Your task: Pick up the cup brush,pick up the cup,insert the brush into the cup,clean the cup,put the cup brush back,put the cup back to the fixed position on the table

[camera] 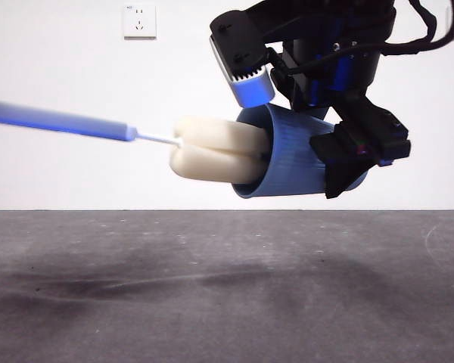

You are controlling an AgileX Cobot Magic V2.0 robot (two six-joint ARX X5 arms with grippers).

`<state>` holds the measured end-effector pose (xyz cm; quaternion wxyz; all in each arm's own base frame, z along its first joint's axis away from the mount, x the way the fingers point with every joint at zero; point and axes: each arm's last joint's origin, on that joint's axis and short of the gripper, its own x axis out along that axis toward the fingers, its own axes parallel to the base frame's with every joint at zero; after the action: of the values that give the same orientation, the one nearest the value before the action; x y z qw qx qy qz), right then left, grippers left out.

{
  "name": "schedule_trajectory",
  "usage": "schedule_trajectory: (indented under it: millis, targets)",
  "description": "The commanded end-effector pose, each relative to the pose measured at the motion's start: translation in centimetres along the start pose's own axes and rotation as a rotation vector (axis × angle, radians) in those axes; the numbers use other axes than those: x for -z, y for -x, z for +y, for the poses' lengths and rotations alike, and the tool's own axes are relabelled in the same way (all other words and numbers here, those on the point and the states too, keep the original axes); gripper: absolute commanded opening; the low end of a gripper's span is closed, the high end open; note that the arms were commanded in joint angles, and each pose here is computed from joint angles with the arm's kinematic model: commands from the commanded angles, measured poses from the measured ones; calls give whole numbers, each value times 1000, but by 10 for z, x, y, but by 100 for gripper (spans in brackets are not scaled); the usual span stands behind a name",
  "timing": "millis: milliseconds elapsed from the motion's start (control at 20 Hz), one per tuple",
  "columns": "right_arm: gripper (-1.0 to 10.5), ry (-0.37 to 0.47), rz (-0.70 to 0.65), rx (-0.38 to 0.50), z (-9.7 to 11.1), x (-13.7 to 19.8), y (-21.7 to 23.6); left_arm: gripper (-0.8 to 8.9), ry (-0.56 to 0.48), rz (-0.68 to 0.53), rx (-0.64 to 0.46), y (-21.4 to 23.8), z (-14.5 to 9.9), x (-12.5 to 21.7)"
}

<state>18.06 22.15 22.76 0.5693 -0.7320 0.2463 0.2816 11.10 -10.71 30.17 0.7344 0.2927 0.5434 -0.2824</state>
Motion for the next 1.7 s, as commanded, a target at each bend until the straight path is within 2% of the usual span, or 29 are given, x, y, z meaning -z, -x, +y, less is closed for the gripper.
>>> schedule_trajectory:
  millis: [50,200,550,750,900,1050,1200,1400,1700]
  targets:
    - [-17,-71,2,-3,0,-1,-1,-9,84,6,-20,8,1,14]
    - [-17,-148,2,-2,0,-1,-1,-9,132,-53,-19,18,1,24]
    - [-17,-411,1,11,-4,6,2,-9,208,-151,-19,32,2,43]
    - [-17,-647,-28,36,-10,14,13,-9,280,-173,-94,34,4,46]
    - [-17,-867,-115,18,-15,23,29,-9,383,-221,-168,34,7,43]
    - [-17,-1075,-258,-49,-20,33,49,-9,477,-319,-141,29,7,32]
    - [-17,-1227,-398,-37,-27,50,75,-9,575,-414,-121,14,6,16]
    - [-17,-1349,-597,-58,-28,78,113,-9,669,-452,-144,-19,8,-17]
    - [-17,-1407,-724,8,-18,116,149,-9,740,-383,-153,-74,19,-65]
